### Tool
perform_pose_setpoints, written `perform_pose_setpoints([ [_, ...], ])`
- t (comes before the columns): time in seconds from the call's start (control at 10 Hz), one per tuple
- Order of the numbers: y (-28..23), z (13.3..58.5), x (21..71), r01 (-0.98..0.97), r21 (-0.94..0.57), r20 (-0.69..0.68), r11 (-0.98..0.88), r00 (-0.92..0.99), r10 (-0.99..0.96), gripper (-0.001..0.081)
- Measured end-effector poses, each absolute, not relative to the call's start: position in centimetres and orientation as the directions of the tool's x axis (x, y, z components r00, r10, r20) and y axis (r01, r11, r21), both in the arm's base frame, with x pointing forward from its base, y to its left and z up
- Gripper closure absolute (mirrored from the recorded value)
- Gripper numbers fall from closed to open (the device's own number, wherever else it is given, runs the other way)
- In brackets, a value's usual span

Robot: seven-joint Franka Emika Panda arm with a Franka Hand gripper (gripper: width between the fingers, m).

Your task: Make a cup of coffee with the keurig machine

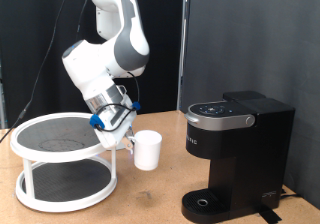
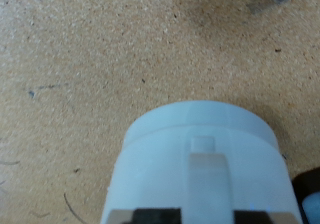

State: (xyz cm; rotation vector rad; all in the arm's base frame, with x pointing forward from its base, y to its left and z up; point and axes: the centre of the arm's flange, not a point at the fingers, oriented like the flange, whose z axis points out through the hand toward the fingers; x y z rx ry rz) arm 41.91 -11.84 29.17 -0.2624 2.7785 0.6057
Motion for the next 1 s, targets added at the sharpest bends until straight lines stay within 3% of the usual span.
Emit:
perform_pose_setpoints([
  [1.0, -6.1, 24.2, 46.4, -0.276, 0.354, -0.346, 0.894, -0.926, -0.149, 0.0802],
])
